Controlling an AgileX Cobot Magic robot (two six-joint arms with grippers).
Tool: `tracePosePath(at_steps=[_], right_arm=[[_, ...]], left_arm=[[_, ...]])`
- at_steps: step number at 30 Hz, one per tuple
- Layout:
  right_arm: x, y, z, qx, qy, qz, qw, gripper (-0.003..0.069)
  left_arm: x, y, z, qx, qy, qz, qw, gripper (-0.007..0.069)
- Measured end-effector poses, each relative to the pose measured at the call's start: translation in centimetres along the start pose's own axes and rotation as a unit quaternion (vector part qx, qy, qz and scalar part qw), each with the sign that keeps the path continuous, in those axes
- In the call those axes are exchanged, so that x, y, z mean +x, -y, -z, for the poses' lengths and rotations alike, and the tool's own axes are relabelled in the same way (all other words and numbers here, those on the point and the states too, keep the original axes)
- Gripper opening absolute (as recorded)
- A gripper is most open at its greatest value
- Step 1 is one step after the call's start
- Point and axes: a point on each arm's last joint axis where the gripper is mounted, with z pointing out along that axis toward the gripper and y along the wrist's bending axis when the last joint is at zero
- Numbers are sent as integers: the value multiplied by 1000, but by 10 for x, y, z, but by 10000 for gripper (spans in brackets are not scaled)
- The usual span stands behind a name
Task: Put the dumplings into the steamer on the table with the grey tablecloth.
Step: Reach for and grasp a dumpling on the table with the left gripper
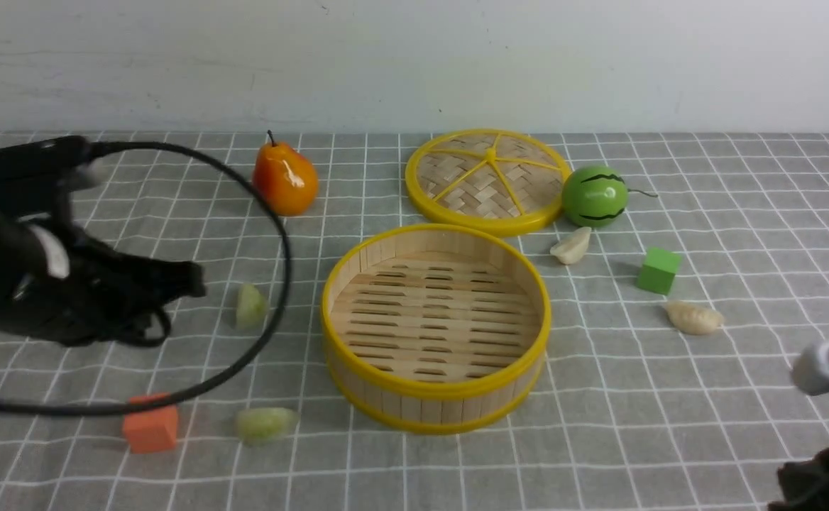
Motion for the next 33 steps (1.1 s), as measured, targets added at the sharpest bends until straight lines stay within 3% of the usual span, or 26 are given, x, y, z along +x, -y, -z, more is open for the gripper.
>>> tracePosePath(at_steps=[3, 9, 12, 17, 19, 22, 28, 33], right_arm=[[-11, -17, -13, -26, -74, 31, 996, -2], [-17, -29, -20, -46, -95, 54, 993, -2], [-17, -31, -20, -57, -97, 43, 993, -1], [-17, -31, -20, -62, -95, 59, 992, 0], [-17, -32, -20, -63, -94, 59, 992, 1], [-18, -32, -20, -63, -91, 60, 992, 4], [-19, -32, -21, -67, -81, 54, 993, 7], [-20, -33, -21, -69, -80, 50, 993, 10]], left_arm=[[-28, 24, -29, 14, -49, -3, 999, -14], [-64, 50, -73, 30, -64, 8, 997, 17], [-72, 55, -100, 17, -69, -7, 997, 133], [-71, 44, -158, -21, -92, -1, 996, 396], [-71, 38, -174, -31, -98, 14, 995, 443], [-66, 29, -199, -45, -115, 25, 992, 443], [-62, 27, -214, -47, -127, -3, 991, 223], [-75, 40, -190, -32, -137, 1, 990, 235]])
